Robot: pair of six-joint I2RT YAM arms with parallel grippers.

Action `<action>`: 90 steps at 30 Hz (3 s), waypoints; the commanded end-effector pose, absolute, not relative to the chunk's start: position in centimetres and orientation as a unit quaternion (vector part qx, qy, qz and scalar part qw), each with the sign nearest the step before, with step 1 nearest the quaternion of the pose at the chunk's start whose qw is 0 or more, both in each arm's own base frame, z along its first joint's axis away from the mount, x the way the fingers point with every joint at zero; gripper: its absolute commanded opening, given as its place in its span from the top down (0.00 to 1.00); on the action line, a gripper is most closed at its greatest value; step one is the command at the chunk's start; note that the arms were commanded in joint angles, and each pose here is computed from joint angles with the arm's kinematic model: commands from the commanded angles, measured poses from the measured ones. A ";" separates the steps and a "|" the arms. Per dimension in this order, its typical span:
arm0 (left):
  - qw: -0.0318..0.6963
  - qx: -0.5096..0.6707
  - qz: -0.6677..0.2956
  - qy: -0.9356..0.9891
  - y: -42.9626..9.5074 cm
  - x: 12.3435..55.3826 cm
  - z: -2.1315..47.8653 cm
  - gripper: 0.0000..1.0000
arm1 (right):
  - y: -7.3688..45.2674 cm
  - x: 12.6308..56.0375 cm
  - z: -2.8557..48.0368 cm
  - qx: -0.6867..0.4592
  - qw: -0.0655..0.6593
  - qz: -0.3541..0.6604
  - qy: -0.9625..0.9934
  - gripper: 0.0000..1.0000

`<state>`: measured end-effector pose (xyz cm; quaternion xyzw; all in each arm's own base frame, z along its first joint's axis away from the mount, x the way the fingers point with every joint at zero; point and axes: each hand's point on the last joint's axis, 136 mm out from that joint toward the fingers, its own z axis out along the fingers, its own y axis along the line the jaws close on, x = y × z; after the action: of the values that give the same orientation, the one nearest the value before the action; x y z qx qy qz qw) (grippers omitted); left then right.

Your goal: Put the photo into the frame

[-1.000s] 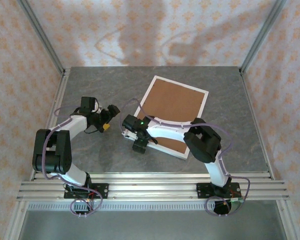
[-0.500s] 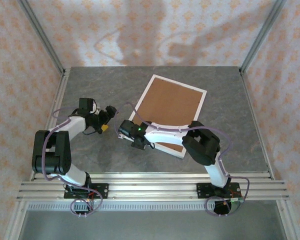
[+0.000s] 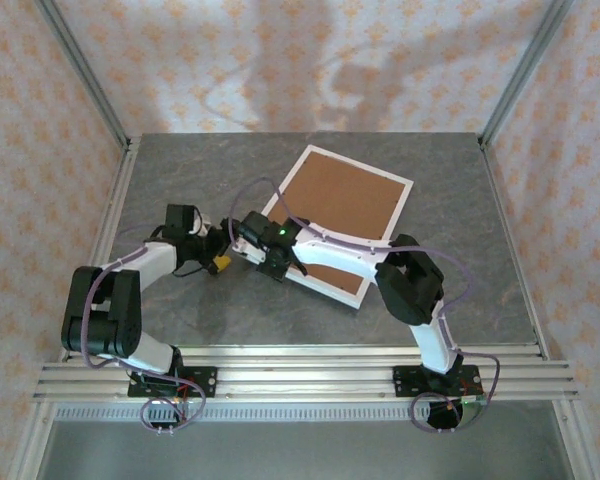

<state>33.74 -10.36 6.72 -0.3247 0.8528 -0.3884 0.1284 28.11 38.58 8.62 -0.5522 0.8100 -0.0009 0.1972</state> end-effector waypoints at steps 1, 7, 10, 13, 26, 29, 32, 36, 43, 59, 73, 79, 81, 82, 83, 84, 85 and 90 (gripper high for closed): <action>0.138 -0.337 -0.413 0.835 -11.1 34.1 7.3 0.04 | 39.7 28.1 13.9 -0.534 0.241 0.048 0.809 1.00; 0.179 -0.350 -0.440 0.808 -12.1 35.5 8.3 0.11 | 39.9 27.5 13.9 -0.513 0.234 0.077 0.822 1.00; 0.210 -0.346 -0.450 0.796 -12.5 36.6 9.5 0.15 | 40.2 26.9 13.8 -0.503 0.227 0.098 0.828 1.00; 0.233 -0.346 -0.469 0.779 -12.9 37.7 10.5 0.20 | 40.2 26.8 13.8 -0.492 0.227 0.107 0.834 1.00; 0.256 -0.334 -0.492 0.762 -13.7 38.9 12.5 0.68 | 39.5 28.2 15.0 -0.454 0.251 0.093 0.850 1.00; 0.255 -0.334 -0.492 0.762 -13.8 38.9 12.9 0.70 | 38.7 29.1 16.5 -0.434 0.278 0.066 0.855 0.75; 0.256 -0.333 -0.496 0.760 -13.9 39.0 13.6 0.70 | 37.7 29.2 18.1 -0.424 0.305 0.025 0.852 0.39; 0.262 -0.329 -0.499 0.758 -14.2 39.3 14.9 0.70 | 36.2 28.2 18.4 -0.436 0.327 -0.058 0.836 0.17; 0.262 -0.324 -0.513 0.750 -14.9 39.7 16.5 0.70 | 34.4 28.0 16.8 -0.454 0.346 -0.195 0.798 0.14; 0.259 -0.319 -0.506 0.758 -15.5 39.0 17.8 0.69 | 32.2 30.2 14.0 -0.431 0.385 -0.277 0.767 0.38; 0.287 -0.307 -0.498 0.759 -14.3 40.0 21.2 0.08 | 31.7 31.7 18.6 -0.426 0.421 -0.283 0.750 1.00; 0.337 -0.360 -0.470 0.732 -7.4 40.9 22.9 0.00 | 32.3 32.0 24.1 -0.409 0.478 -0.238 0.740 1.00; 0.347 -0.385 -0.451 0.727 -4.8 40.7 22.7 0.00 | 32.9 32.2 25.7 -0.413 0.495 -0.232 0.728 1.00; 0.353 -0.398 -0.442 0.722 -3.5 40.6 22.5 0.00 | 33.4 32.3 26.6 -0.415 0.503 -0.230 0.722 1.00; 0.356 -0.411 -0.435 0.718 -2.3 40.4 22.2 0.00 | 33.8 32.5 27.4 -0.419 0.508 -0.228 0.718 1.00; 0.356 -0.420 -0.430 0.716 -1.6 40.3 21.8 0.00 | 34.2 32.7 28.2 -0.419 0.513 -0.226 0.714 1.00; 0.354 -0.431 -0.426 0.712 -1.0 40.0 21.2 0.00 | 34.7 32.8 28.9 -0.419 0.519 -0.221 0.711 1.00; 0.336 -0.448 -0.423 0.713 -0.7 39.4 18.8 0.00 | 37.0 33.2 33.7 -0.386 0.567 -0.152 0.711 1.00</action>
<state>40.08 -0.46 20.37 -0.4431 0.7035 -0.4303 0.3516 32.24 34.39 24.77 -0.4833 0.7157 -0.2349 0.4461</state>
